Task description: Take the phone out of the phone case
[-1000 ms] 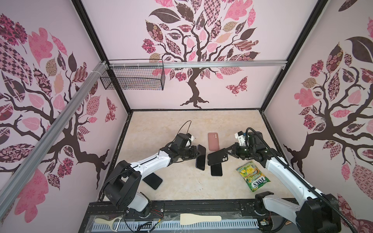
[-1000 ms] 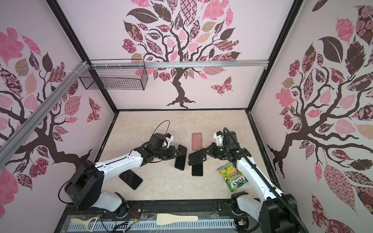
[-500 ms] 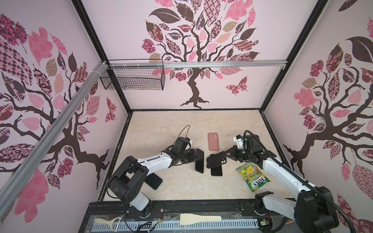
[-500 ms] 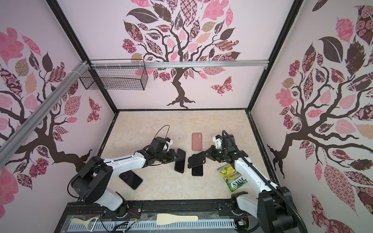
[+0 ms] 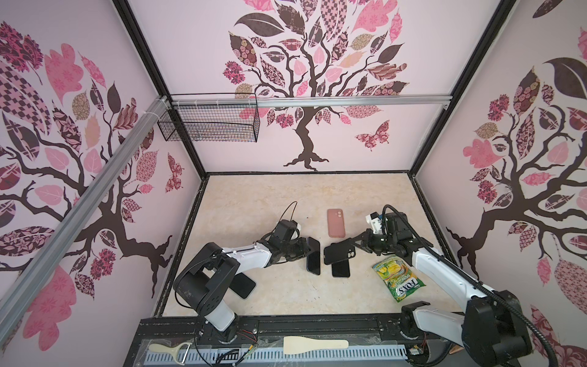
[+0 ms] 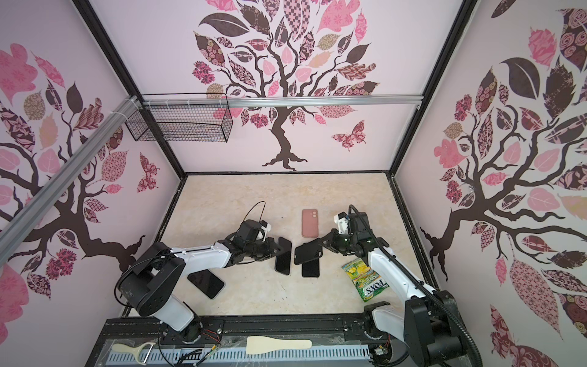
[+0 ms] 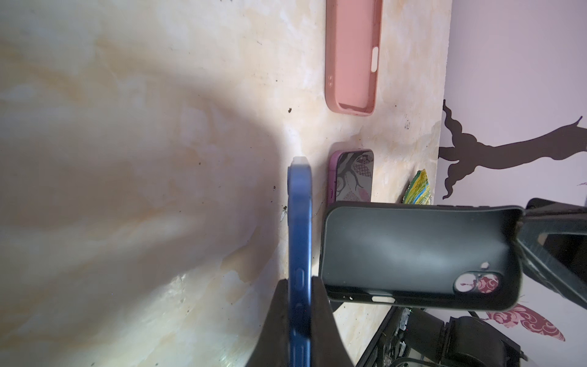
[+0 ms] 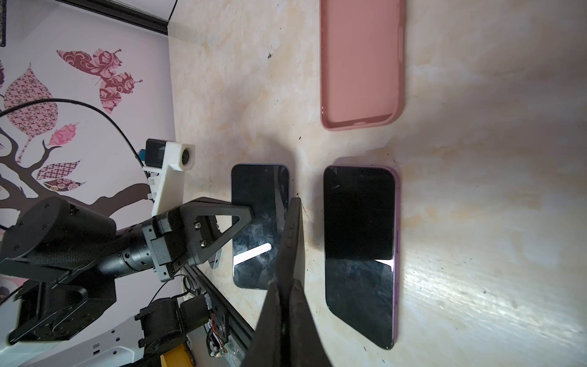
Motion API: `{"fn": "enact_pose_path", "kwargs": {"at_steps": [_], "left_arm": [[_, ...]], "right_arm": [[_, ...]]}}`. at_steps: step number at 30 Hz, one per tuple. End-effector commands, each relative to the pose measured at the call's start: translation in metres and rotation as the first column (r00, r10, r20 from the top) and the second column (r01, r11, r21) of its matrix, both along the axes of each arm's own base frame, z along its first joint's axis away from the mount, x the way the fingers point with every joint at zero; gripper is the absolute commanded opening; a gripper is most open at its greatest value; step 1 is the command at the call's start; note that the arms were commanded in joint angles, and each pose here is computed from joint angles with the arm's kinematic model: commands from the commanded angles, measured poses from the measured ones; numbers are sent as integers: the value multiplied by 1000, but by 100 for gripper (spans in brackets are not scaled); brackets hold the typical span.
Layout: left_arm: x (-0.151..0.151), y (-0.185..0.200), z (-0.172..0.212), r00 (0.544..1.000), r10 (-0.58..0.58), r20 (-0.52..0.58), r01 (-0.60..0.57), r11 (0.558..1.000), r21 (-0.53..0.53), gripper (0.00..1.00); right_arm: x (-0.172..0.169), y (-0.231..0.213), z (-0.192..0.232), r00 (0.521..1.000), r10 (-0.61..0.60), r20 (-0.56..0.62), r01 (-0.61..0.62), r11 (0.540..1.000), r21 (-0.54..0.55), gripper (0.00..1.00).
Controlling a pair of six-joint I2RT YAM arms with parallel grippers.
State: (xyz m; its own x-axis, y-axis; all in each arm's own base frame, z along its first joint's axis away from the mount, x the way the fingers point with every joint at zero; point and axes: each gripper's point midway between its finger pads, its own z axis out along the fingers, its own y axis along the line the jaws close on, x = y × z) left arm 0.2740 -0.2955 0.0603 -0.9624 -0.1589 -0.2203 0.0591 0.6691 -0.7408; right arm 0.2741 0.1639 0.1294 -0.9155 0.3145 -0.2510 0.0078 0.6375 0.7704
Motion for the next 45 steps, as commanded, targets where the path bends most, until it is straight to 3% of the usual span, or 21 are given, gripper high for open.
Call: {"fn": "enact_pose_path", "kwargs": {"at_steps": [1,40,45], "left_arm": [[5,-6,6,1000,1,29,0,998,-59,0],[-6,-1,-21,1000,19,-22,-20,998,-65,0],[-7,1,-24,999,20,-30,-22,998,-59,7]], "right_arm": [[1,2,-2,1000,12,-5,-12,1000,11,0],[-5,2,-29,996,44,-72,-45,999,-15,0],[-6,2,-31,996,47,-75,-49,999,-18,0]]}}
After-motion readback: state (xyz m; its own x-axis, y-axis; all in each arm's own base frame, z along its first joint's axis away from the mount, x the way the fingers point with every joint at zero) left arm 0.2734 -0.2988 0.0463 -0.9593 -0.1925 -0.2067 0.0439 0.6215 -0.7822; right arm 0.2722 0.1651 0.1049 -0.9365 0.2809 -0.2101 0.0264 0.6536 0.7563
